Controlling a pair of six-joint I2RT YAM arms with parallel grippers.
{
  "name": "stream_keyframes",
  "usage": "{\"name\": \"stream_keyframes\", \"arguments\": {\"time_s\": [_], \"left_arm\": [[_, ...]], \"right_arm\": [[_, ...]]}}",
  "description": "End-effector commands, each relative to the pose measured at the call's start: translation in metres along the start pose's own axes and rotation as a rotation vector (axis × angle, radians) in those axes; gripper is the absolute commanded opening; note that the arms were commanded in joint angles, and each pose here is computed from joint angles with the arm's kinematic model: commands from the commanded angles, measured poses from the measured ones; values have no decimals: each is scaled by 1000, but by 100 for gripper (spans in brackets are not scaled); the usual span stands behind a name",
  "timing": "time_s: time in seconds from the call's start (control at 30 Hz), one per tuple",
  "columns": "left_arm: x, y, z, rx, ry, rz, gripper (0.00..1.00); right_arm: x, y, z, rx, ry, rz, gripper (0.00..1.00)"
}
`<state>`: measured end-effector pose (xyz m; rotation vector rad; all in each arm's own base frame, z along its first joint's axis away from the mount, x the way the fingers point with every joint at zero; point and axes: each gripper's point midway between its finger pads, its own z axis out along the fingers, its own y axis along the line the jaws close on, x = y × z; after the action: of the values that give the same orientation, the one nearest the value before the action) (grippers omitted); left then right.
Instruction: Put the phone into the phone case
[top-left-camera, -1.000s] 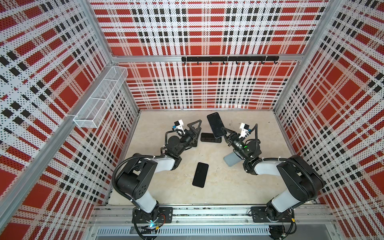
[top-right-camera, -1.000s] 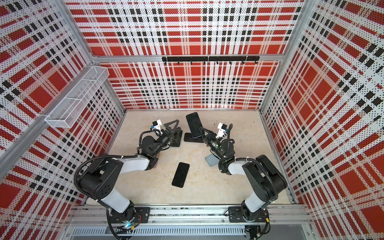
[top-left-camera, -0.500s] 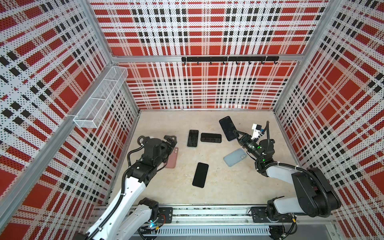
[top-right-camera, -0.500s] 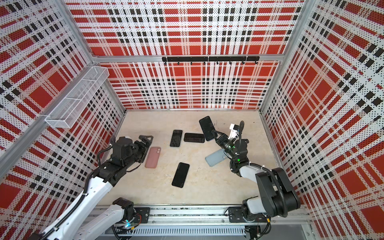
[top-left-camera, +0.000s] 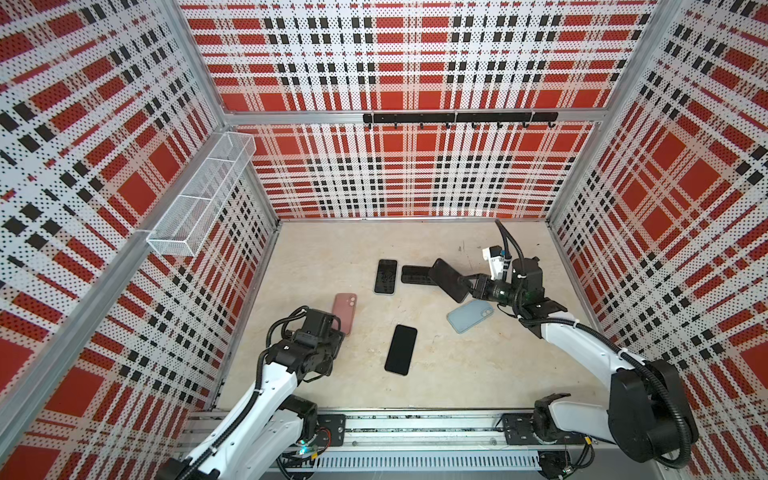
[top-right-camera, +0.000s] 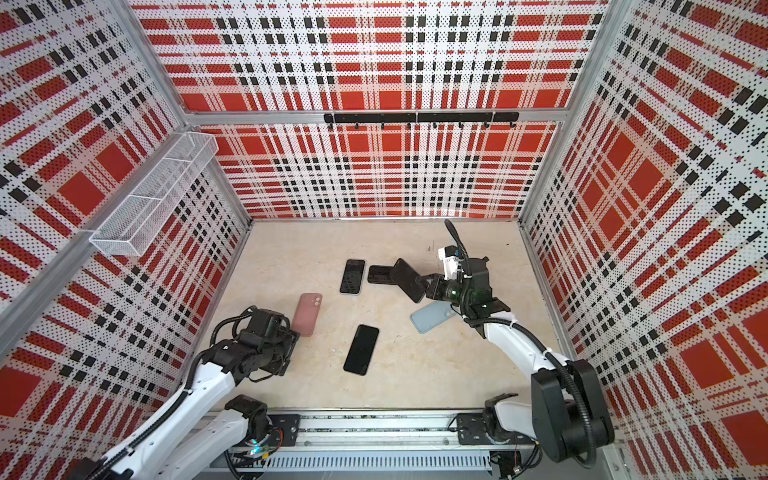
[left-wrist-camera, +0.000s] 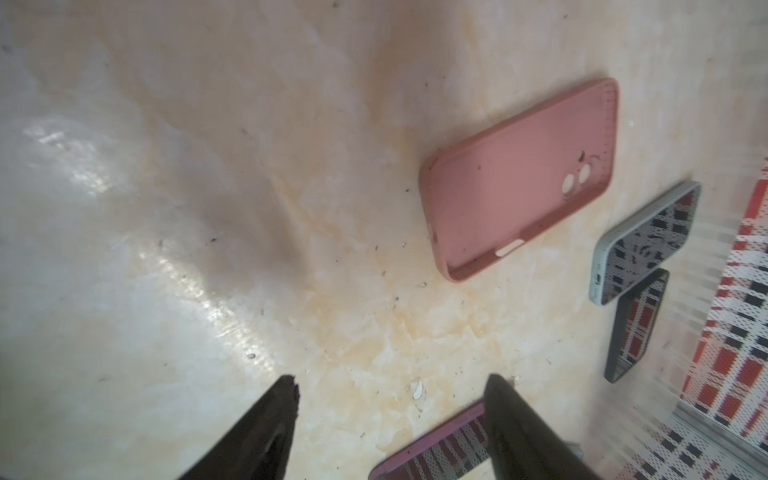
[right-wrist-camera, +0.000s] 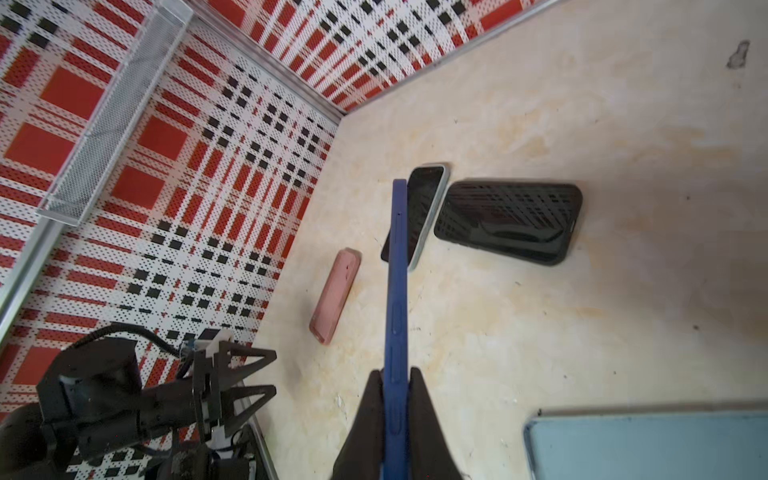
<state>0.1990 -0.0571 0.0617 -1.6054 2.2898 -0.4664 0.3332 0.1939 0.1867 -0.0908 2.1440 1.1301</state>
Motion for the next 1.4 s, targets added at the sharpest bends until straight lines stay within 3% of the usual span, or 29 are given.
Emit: {"name": "stream_keyframes", "arguments": {"time_s": [0.0, 0.4, 0.6, 0.73, 0.83, 1.1, 1.37], "left_arm": [[0, -6, 14, -7, 4, -82, 71], [-21, -34, 37, -2, -73, -150, 64], [-26, -40, 52, -48, -65, -147, 56], [-25, -42, 65, -71, -44, -142, 46], [-23, -41, 74, -100, -23, -131, 30], [-21, -36, 85, -145, 26, -84, 1], [-39, -53, 66, -93, -8, 48, 0]], "right_arm": [[-6, 19, -8, -61, -12, -94, 0], [-9, 27, -5, -109, -17, -79, 0], [-11, 30, -5, -123, -26, -78, 0], [-9, 30, -6, -129, -24, -69, 0], [-9, 32, -8, -130, -26, -68, 0], [-13, 38, -18, -108, -33, -89, 0], [-21, 41, -23, -80, -52, -108, 0]]}}
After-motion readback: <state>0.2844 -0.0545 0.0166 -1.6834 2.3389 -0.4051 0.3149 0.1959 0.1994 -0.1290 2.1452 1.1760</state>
